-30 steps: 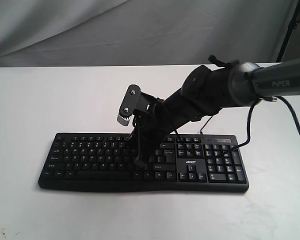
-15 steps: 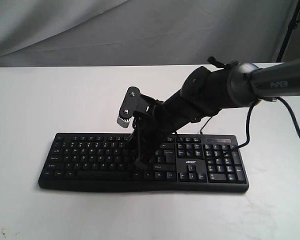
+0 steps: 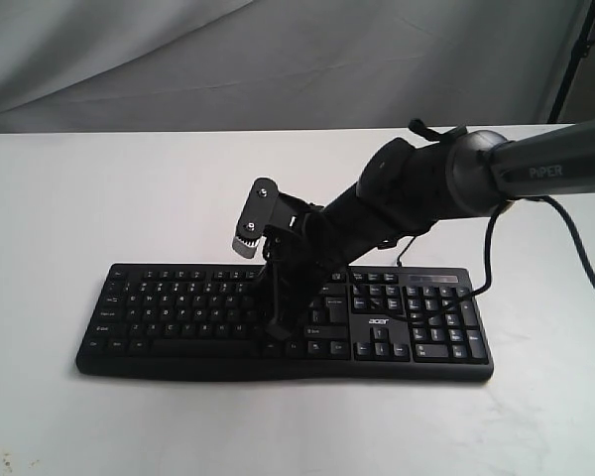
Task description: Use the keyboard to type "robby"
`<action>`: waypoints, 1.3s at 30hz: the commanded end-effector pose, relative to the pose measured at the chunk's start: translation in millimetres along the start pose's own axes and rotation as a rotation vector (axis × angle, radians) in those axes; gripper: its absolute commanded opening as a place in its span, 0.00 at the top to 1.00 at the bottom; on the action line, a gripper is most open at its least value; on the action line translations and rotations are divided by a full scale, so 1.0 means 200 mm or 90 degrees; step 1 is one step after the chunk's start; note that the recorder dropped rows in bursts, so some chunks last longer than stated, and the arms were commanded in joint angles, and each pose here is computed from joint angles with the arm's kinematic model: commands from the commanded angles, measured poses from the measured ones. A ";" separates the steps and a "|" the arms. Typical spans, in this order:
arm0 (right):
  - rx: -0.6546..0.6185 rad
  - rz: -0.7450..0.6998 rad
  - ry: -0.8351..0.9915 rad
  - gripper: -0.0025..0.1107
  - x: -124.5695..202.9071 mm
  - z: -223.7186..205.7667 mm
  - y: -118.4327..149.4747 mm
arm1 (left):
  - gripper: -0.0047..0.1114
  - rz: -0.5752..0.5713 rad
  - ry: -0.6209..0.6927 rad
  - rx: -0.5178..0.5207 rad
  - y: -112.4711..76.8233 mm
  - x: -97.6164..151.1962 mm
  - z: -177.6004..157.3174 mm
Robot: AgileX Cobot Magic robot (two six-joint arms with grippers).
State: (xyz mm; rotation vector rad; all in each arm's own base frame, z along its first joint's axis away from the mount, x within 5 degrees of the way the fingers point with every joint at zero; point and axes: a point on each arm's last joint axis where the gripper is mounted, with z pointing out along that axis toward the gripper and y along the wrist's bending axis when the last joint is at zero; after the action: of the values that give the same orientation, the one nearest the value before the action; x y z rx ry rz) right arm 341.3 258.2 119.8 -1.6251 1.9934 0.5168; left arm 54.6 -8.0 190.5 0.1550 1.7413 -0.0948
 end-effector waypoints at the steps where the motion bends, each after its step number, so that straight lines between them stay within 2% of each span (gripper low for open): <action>1: -0.004 -0.006 0.000 0.98 0.01 0.00 0.00 | 0.96 0.002 -0.003 0.003 0.00 0.00 0.00; 10: -0.018 0.000 0.019 0.98 0.06 0.07 0.01 | 0.96 0.002 -0.003 0.003 0.00 0.00 0.00; 21: 0.014 -0.017 -0.026 0.98 -0.06 -0.09 0.01 | 0.96 0.002 -0.003 0.003 0.00 0.00 0.00; 24: -0.025 -0.001 -0.043 0.98 -0.09 -0.09 0.05 | 0.96 0.002 -0.003 0.003 0.00 0.00 0.00; 30: -0.041 -0.063 -0.044 0.98 -0.22 0.00 0.23 | 0.96 0.002 -0.003 0.003 0.00 0.00 0.00; 39: -0.009 -0.042 -0.046 0.98 -0.22 0.05 0.23 | 0.96 0.002 -0.003 0.003 0.00 0.00 0.00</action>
State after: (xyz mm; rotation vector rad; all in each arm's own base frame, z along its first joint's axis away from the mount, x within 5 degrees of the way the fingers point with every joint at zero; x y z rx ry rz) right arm 302.8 308.0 139.8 -1.6814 1.8631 0.5609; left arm 54.6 -8.0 190.5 0.1550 1.7413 -0.0948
